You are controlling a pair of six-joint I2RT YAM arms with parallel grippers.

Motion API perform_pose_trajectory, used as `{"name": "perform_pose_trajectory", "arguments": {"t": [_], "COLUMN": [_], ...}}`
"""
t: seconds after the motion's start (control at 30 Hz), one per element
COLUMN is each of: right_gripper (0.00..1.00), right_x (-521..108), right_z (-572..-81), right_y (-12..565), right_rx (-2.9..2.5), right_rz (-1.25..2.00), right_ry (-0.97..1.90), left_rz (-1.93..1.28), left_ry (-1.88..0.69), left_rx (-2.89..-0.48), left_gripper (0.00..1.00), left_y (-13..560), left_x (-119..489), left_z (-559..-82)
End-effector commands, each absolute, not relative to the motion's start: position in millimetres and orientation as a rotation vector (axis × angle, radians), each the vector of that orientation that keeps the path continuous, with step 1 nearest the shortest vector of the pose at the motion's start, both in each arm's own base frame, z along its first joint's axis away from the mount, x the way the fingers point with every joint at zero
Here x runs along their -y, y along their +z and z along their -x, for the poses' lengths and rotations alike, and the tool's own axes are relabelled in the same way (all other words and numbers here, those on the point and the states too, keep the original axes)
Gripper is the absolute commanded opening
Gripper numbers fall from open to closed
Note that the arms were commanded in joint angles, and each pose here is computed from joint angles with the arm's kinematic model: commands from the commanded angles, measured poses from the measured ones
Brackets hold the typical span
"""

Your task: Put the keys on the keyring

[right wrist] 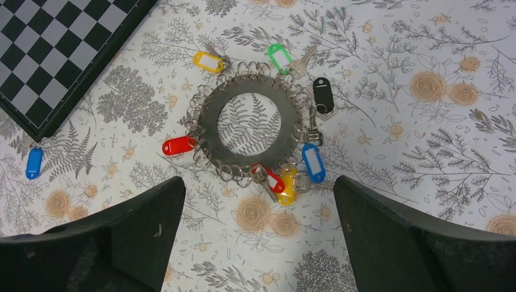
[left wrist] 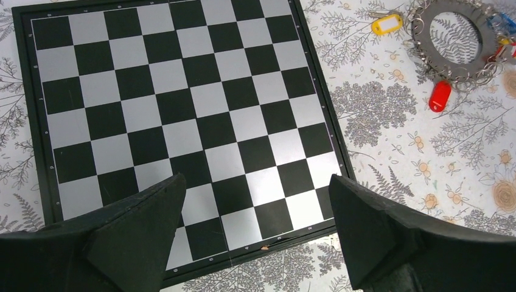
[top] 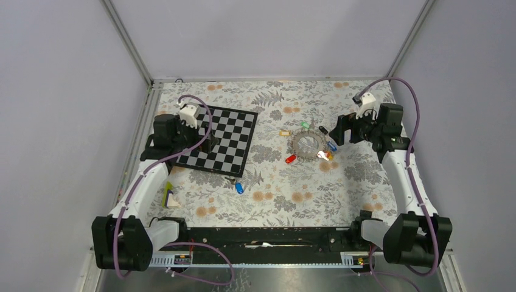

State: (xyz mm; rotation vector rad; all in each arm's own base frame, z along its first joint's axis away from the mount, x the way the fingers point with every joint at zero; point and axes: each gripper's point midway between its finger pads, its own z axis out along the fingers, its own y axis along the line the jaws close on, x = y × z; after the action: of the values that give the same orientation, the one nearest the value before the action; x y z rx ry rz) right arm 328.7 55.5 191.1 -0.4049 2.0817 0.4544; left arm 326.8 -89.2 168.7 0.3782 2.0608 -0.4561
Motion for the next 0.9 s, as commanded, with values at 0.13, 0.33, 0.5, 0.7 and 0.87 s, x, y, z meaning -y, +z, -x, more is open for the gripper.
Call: {"name": "perform_pose_trajectory", "arguments": {"t": [0.13, 0.33, 0.5, 0.7, 0.87], "right_gripper": [1.0, 1.0, 1.0, 0.96, 0.79], "right_x": [-76.1, -109.4, -129.2, -172.3, -202.4], "right_z": [-352.4, -353.3, -363.4, -368.7, -376.3], "right_y": [183.3, 152.1, 136.9, 112.2, 81.4], "right_rx": [-2.111, -2.148, -2.213, -2.267, -2.328], "right_rz": [0.533, 0.695, 0.709, 0.832, 0.981], "right_ry": [0.34, 0.26, 0.297, 0.34, 0.3], "left_rz": [-0.473, -0.605, -0.667, -0.694, -0.697], "left_ry": [-0.42, -0.44, -0.506, -0.551, -0.536], "left_rx": [-2.044, -2.075, -2.097, -2.105, -2.099], "left_gripper": [0.99, 0.99, 0.99, 0.98, 0.97], "left_y": [177.3, 166.8, 158.0, 153.5, 153.4], "left_x": [94.4, 122.1, 150.3, 164.5, 161.2], "left_z": [-347.2, -355.2, -357.6, -347.5, -343.2]}}
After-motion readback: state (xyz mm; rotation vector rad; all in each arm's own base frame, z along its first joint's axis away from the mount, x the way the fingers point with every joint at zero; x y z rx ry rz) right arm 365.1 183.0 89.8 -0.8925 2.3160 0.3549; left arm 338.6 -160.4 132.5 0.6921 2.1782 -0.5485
